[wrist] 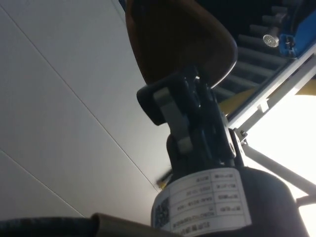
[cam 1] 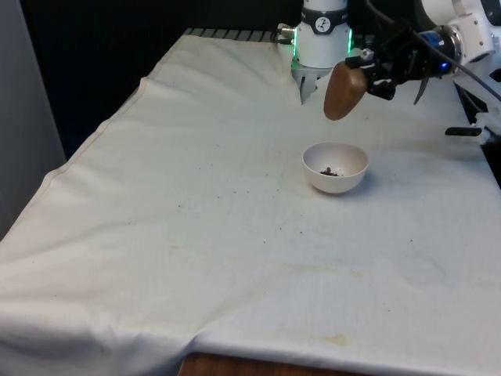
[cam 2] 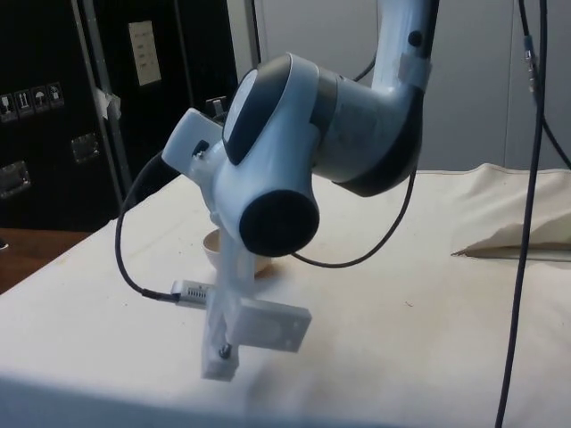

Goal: Pour the coffee beans from the cup into the bowl.

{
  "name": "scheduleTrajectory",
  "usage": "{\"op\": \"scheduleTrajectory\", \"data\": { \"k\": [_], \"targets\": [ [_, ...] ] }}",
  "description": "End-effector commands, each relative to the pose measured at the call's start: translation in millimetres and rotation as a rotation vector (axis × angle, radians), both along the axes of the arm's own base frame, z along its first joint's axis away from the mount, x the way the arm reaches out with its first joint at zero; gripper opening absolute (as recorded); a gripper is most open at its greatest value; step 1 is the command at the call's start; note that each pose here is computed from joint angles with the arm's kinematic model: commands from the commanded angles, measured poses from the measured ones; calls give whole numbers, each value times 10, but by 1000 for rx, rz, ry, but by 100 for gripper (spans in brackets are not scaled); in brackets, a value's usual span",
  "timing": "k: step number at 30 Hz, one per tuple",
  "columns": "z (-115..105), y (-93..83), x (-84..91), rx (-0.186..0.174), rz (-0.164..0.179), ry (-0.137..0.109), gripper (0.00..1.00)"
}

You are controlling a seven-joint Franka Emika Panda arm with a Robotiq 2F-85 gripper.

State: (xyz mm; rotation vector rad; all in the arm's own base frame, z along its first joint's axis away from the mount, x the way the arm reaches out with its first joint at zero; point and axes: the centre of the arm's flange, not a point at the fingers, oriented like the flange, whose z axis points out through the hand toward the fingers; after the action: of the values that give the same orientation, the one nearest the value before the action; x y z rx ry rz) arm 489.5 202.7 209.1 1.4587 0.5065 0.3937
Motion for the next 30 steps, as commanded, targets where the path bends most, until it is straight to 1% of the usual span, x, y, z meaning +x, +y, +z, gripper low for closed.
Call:
{"op": "scheduleTrajectory", "data": {
  "k": [1,5,6,7,8,15,16,17,24,25,26,30],
  "targets": [
    [30,-16,-6,17,2,7,4],
    [103,-30,7,26,0,-1,4],
    [141,-39,13,29,-2,-6,4],
    [122,-39,22,14,-7,-15,4],
    [158,-45,14,30,-4,-7,4],
    [327,-76,31,41,-10,-23,4],
    [302,-72,39,28,-14,-33,4],
    [347,-79,36,44,-11,-26,4],
    [462,-153,60,70,-23,-41,4],
    [446,-141,69,53,-27,-51,4],
    [471,-165,63,74,-25,-41,4],
    [537,-242,78,92,-37,-49,4]
  ]
}}
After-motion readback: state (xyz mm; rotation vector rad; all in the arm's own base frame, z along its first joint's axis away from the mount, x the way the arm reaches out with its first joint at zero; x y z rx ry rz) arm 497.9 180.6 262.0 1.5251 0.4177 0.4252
